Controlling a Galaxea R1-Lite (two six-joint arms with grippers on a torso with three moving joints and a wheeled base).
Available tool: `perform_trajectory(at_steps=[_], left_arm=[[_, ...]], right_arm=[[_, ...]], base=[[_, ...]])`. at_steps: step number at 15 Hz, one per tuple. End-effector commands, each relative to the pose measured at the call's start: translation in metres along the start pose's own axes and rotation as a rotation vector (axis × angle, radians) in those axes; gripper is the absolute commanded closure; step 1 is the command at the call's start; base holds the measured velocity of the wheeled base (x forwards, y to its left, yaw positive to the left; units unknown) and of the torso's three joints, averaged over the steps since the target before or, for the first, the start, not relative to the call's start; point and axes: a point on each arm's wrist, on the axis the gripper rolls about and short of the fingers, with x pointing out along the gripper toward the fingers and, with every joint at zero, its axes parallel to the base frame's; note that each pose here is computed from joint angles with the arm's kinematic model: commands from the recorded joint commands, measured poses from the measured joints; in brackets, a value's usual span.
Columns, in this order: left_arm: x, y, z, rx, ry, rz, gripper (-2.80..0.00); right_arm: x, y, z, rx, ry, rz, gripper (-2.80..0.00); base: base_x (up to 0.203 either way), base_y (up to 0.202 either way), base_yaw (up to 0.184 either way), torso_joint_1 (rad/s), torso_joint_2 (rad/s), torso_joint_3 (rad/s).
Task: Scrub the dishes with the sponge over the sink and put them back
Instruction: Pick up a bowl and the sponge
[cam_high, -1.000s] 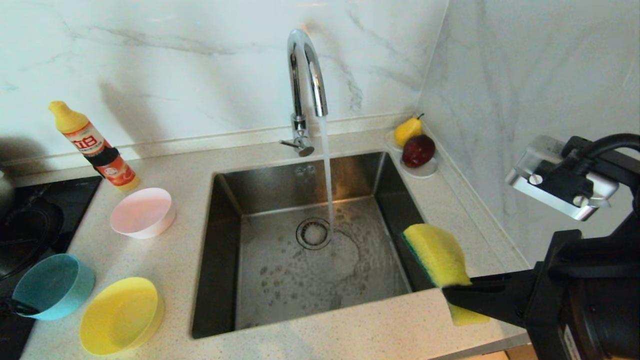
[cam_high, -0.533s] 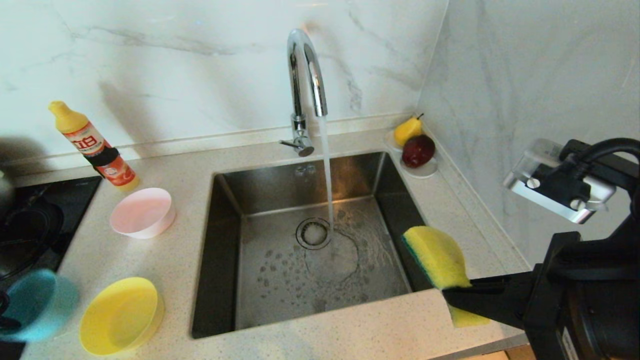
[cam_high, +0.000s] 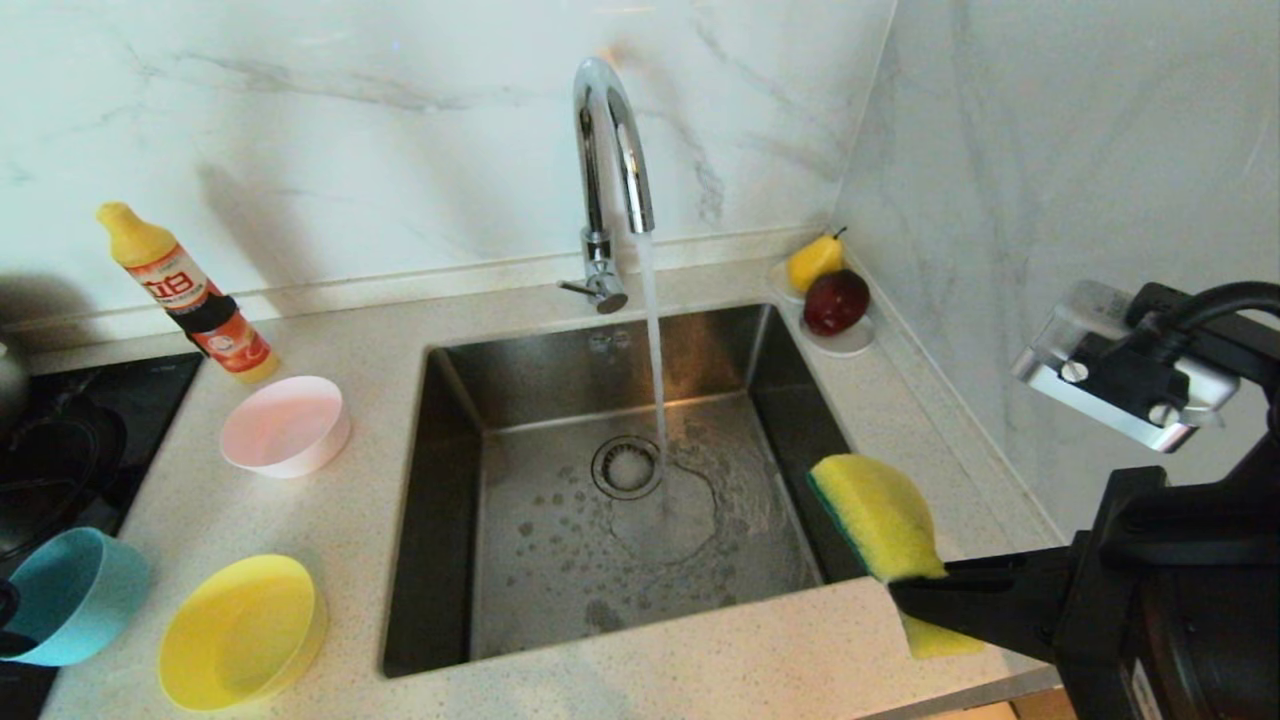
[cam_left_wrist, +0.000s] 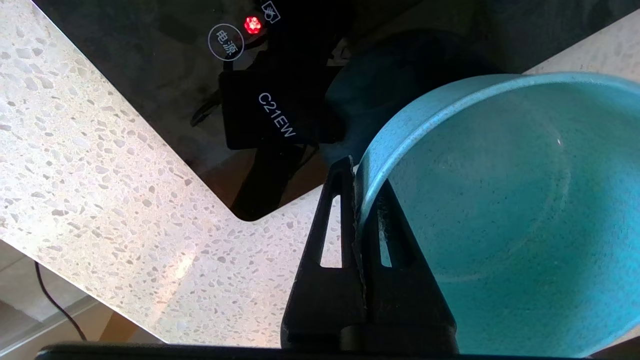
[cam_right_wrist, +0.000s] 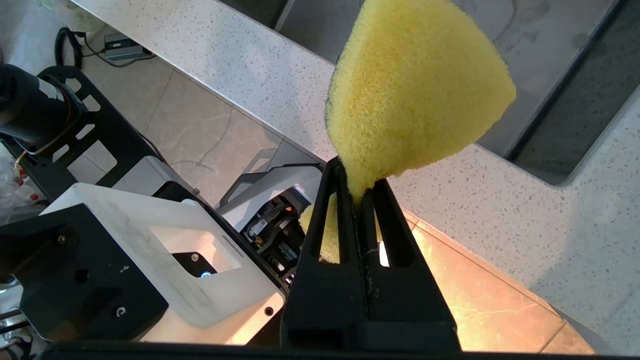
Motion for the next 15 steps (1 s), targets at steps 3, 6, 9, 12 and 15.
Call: perform_trajectory(at_steps=[3,6,9,12,15], left_arm=[[-0.025,-0.009,0.001,0.005,-0.071,-0.032,0.00],[-0.061,-0.023,0.002,0.034,-0.164,-0.073,0.00],[-0.078,-0.028,0.000,0.077,-0.212,-0.084,0.00],[-0.059,-0.021,0.007,0.074,-0.220,0.054,0.00],[-0.028,-0.007,0.018,0.041,-0.206,0.099,0.00]], right_arm=[[-0.001,0.000,0.000,0.002,-0.001,-0.001,0.00],[0.000,0.000,0.000,0.000,0.000,0.000,0.00],[-0.001,-0.001,0.000,0.001,0.000,-0.002,0.00],[-0.002,-0.001,-0.001,0.003,-0.002,-0.001,0.00],[-0.004,-0.001,-0.001,0.004,-0.004,-0.001,0.00]], base=[[0.000,0.000,0.000,0.000,0.00,0.000],[0.000,0.000,0.000,0.000,0.00,0.000],[0.000,0.000,0.000,0.000,0.00,0.000],[0.000,0.000,0.000,0.000,0.00,0.000],[0.000,0.000,0.000,0.000,0.00,0.000]])
